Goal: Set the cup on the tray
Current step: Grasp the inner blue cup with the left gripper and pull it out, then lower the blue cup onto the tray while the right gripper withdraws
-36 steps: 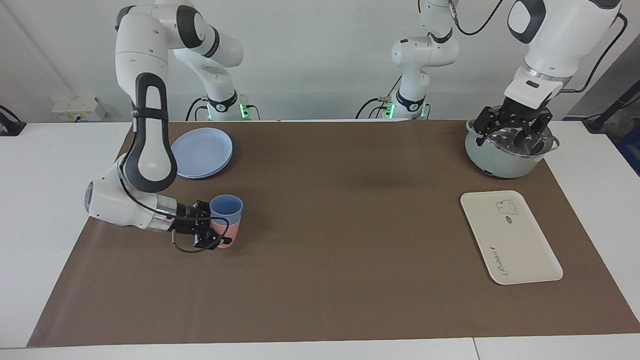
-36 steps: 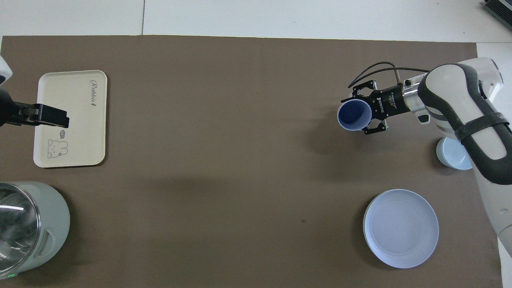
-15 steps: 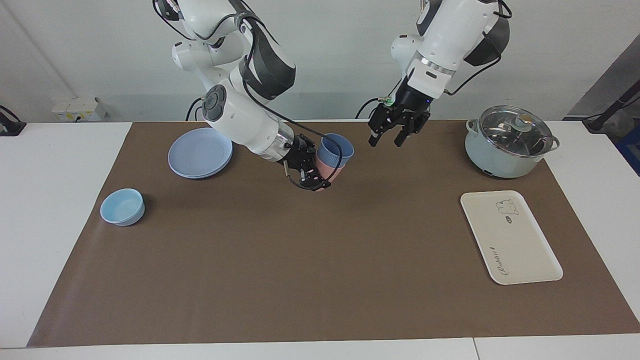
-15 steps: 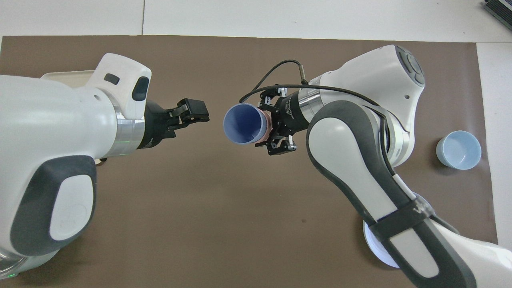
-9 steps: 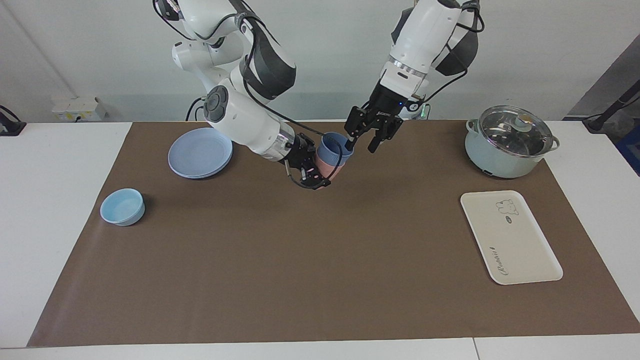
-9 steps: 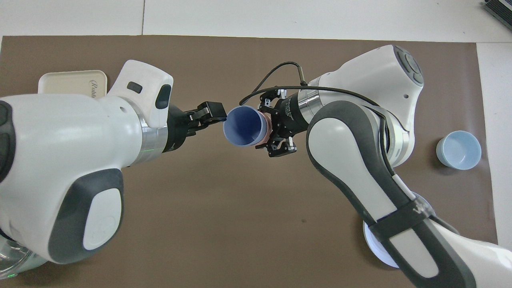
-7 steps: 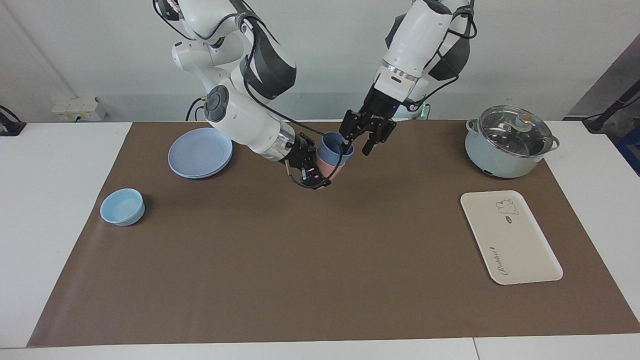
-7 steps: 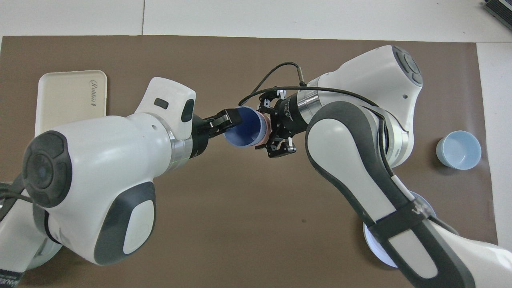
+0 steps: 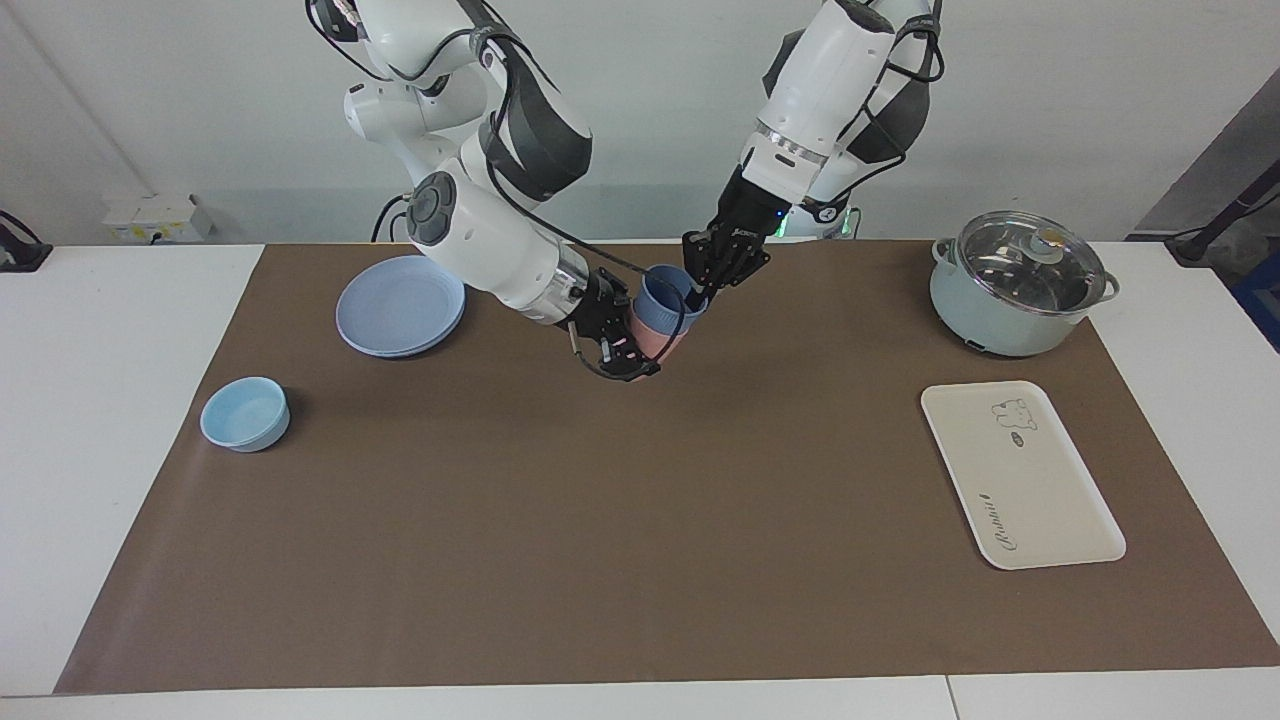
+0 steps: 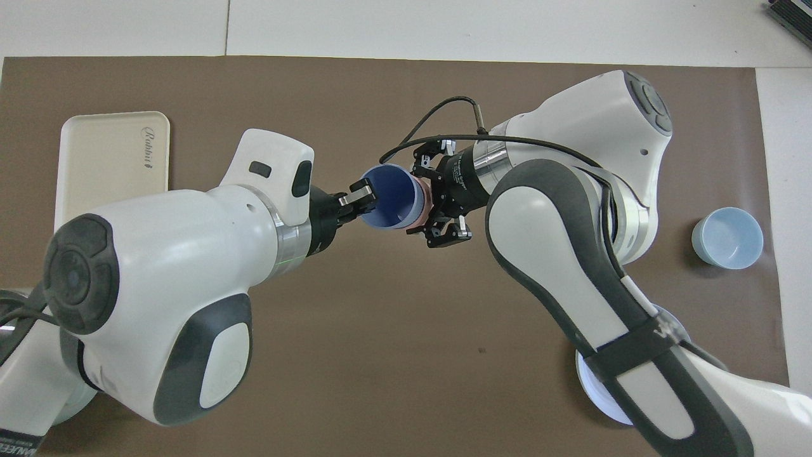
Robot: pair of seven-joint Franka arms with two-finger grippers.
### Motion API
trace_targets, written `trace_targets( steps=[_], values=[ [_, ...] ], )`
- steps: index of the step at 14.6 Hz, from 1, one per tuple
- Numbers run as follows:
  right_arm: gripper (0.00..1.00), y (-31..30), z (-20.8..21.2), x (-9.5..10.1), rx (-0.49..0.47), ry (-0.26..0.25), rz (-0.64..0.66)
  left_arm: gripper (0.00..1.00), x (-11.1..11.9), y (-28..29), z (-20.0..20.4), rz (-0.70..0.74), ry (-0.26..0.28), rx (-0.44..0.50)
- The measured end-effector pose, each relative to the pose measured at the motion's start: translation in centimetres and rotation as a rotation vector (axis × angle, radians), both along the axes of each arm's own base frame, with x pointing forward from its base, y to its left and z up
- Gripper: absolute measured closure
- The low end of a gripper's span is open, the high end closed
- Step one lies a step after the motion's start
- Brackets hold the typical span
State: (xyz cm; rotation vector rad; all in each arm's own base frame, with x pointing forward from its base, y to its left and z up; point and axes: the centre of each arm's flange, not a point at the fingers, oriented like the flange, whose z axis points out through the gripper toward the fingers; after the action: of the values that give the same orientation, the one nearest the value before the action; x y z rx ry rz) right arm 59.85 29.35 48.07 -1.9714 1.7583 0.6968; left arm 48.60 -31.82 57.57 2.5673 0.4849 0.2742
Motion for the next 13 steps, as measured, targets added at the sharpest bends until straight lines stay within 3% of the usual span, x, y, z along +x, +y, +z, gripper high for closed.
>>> trace_targets(
  steps=[4,9,13],
  values=[
    [0.20,0.2,0.2,-0.1,0.002,-0.002,0.004,0.95,0.5,1.3,3.2,0.001,0.047,0.008],
    [0.20,0.4,0.2,-0.2,0.002,0.000,0.009,0.95,2.2,8.5,8.3,0.030,0.105,0.040],
    [0.20,0.4,0.2,-0.2,0.001,0.000,0.009,0.95,4.8,17.1,7.9,-0.001,0.079,0.102]
  ],
)
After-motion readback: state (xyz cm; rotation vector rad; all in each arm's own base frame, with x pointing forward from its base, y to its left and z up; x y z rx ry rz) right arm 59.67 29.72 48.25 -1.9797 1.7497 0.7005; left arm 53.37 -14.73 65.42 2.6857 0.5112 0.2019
